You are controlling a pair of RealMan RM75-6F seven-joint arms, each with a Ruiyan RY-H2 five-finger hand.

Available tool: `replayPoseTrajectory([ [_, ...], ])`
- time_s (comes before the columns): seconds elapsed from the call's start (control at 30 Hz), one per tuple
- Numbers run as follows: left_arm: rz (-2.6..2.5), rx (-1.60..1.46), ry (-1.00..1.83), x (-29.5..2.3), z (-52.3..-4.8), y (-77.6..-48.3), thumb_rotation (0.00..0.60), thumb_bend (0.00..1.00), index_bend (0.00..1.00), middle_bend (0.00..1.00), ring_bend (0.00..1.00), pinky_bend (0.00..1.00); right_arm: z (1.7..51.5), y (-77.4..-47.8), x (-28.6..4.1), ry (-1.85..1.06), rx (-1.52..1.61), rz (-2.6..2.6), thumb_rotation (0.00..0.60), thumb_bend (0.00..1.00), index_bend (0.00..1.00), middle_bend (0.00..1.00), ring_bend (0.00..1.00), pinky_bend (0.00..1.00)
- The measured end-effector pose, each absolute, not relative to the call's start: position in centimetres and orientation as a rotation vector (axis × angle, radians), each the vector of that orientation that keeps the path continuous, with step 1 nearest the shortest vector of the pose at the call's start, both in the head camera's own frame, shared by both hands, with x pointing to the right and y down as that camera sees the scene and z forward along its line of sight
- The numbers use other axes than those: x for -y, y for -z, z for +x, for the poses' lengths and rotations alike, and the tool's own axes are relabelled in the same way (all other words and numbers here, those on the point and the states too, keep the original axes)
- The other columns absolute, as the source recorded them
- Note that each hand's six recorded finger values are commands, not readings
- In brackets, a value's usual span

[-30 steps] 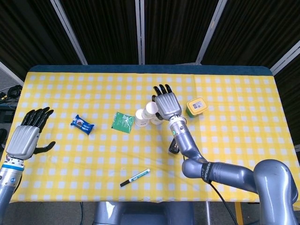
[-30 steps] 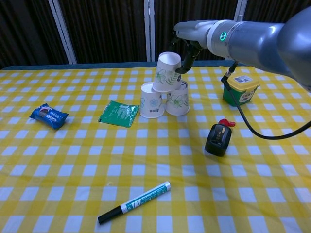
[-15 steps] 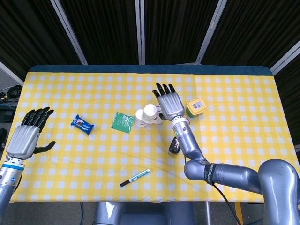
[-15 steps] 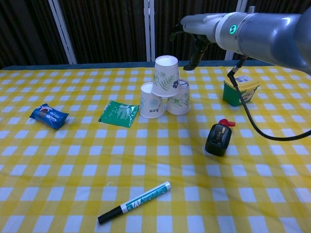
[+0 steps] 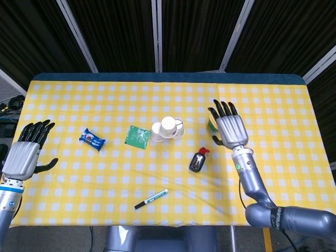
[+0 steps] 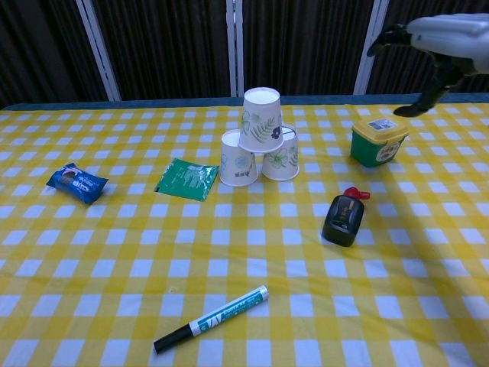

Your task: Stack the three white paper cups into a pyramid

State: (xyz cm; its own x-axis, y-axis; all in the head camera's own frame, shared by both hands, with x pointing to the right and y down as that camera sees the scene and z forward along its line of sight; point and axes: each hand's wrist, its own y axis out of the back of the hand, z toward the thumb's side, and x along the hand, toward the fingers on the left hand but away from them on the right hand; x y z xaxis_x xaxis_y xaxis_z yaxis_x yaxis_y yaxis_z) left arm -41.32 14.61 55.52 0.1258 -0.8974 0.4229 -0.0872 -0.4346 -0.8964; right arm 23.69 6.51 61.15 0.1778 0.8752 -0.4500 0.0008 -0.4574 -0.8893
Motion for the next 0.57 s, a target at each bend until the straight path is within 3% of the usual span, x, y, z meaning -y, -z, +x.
replayPoseTrajectory([
  [0.37,-1.635,-0.939,1.380,-17.5,-41.9,-56.5,0.600,0.25,0.00,0.00,0.00,0.00,35.7,-61.1,-17.7,-1.474,0.962,-1.643,0.600,0.16,0.06,0.00,0.00,0.00],
  [0.57,-1.608,-0.930,1.394,-19.3,-42.5,-56.6,0.600,0.25,0.00,0.00,0.00,0.00,38.7,-60.3,-21.9,-1.466,0.971,-1.635,0.600,0.16,0.05,0.00,0.00,0.00],
])
